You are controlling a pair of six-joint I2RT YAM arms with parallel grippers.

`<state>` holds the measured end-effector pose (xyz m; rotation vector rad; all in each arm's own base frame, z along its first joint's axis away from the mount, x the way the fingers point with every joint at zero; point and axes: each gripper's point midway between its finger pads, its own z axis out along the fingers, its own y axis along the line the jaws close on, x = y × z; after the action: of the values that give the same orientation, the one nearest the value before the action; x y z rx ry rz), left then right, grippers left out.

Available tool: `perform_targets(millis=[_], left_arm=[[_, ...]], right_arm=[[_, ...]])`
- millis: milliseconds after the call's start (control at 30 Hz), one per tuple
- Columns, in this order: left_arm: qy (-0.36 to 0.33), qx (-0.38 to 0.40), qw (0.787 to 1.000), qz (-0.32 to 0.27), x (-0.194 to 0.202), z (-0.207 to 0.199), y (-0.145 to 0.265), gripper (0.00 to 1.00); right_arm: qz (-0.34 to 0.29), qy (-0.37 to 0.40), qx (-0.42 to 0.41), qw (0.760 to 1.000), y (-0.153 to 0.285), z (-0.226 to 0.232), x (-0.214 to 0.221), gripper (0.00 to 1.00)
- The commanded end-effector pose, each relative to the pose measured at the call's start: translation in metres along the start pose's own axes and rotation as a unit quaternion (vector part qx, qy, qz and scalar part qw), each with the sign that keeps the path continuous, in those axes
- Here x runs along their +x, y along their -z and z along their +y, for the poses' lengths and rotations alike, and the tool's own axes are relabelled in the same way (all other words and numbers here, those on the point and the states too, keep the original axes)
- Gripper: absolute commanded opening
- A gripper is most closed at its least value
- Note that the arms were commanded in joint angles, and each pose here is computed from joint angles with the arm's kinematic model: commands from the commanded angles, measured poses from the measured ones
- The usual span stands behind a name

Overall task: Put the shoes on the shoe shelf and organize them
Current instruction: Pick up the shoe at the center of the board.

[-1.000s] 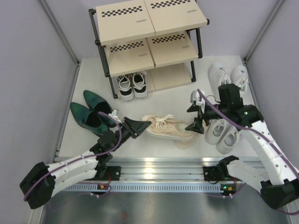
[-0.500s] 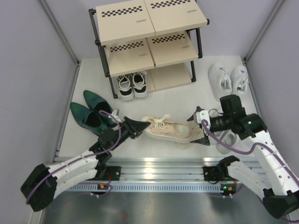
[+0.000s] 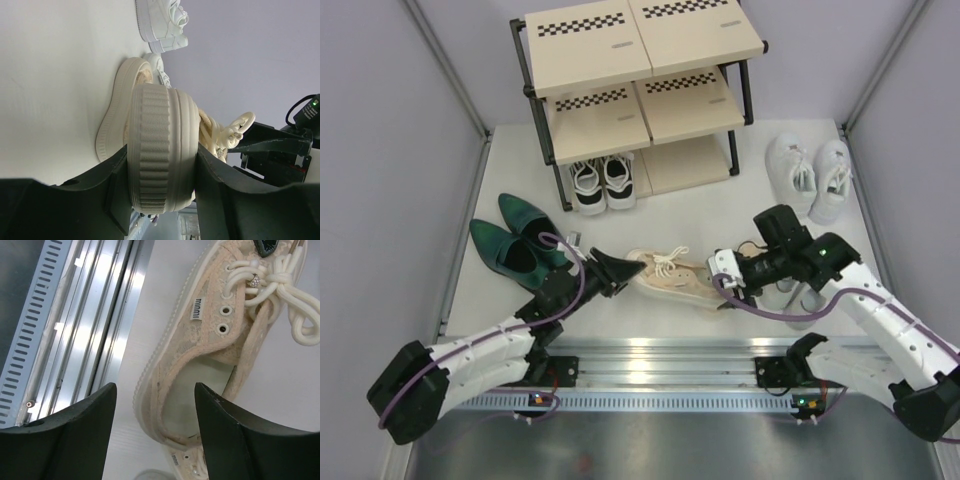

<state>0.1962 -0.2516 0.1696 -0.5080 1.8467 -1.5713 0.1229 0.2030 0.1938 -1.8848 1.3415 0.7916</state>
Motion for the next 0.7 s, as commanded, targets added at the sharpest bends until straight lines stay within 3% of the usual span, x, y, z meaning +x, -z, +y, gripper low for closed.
perform_targets(millis=[0,300,467,567,667], left_arm=[[0.020,0.117,0.993,-0.027,-0.019,-0.076,-0.002,0.00],[0.023,0.123,0.992,-0.027,-0.020,-0.080,-0.005,0.00],[0.021,0.126,0.991,-0.029,-0.021,-0.081,-0.005,0.00],[0.020,0.123,0.992,-0.028,-0.020,-0.079,-0.005,0.00],[0.016,0.122,0.992,-0.030,-0.020,-0.077,-0.004,0.00]], right_arm=[[0.013,0.034,-0.001,0.999,0.000,-0.007,-0.009,0.63],[0.025,0.014,-0.022,0.999,-0.015,-0.005,-0.002,0.46],[0.018,0.005,-0.021,1.000,-0.019,-0.008,-0.005,0.23],[0.010,-0.003,-0.025,1.000,-0.020,-0.008,-0.009,0.00],[0.005,-0.021,-0.023,1.000,-0.020,-0.011,-0.014,0.00]])
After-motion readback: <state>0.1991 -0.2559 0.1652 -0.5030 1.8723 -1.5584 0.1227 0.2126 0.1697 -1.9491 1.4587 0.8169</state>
